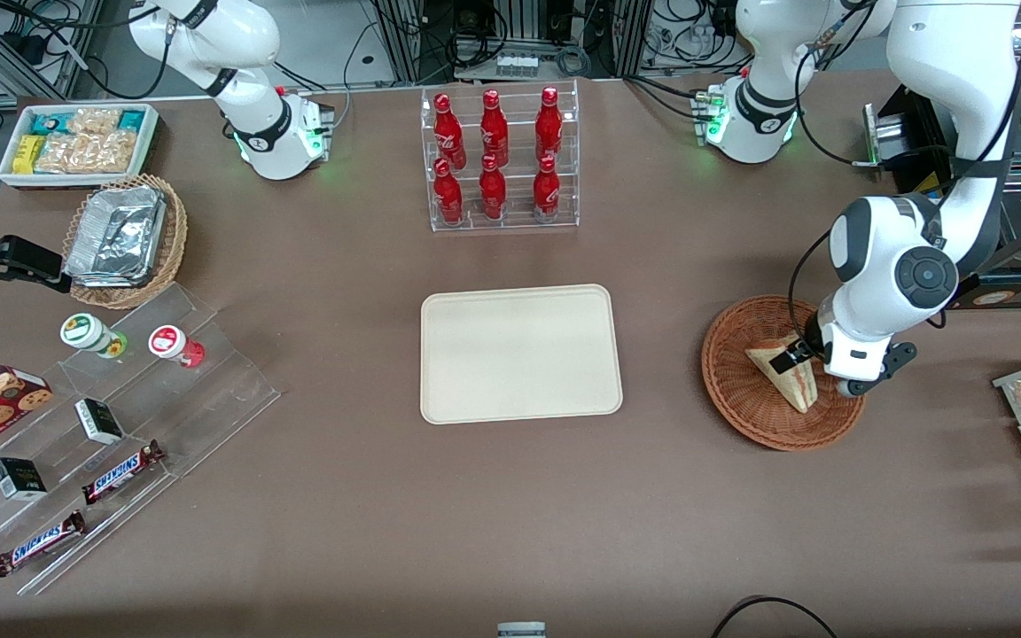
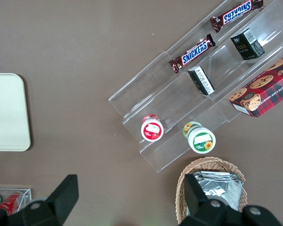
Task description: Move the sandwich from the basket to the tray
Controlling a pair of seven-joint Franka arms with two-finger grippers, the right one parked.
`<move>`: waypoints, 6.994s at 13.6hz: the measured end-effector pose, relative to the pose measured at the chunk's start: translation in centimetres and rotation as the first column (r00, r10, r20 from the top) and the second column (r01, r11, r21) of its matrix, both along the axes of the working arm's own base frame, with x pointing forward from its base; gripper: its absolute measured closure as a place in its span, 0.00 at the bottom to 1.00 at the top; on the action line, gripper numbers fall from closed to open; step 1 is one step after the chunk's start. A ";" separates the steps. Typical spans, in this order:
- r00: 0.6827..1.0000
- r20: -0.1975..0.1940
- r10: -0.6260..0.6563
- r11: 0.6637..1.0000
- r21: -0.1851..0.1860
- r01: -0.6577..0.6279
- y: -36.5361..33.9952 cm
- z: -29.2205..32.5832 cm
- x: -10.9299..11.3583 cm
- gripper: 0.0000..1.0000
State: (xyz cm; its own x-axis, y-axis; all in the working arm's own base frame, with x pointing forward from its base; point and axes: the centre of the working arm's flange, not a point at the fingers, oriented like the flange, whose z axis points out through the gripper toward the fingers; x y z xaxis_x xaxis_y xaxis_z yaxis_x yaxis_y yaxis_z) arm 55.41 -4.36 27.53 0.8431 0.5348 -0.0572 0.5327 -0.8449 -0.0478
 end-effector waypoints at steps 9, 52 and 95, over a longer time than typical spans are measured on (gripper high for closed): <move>0.999 -0.031 0.016 1.000 0.002 -0.016 -0.3 -2.1 -0.3 0.15; 0.892 -0.062 -0.447 0.894 -0.033 0.446 -45.8 -1.5 -4.4 0.84; 0.902 -0.065 -0.427 0.902 0.038 0.430 -28.1 21.8 2.7 0.00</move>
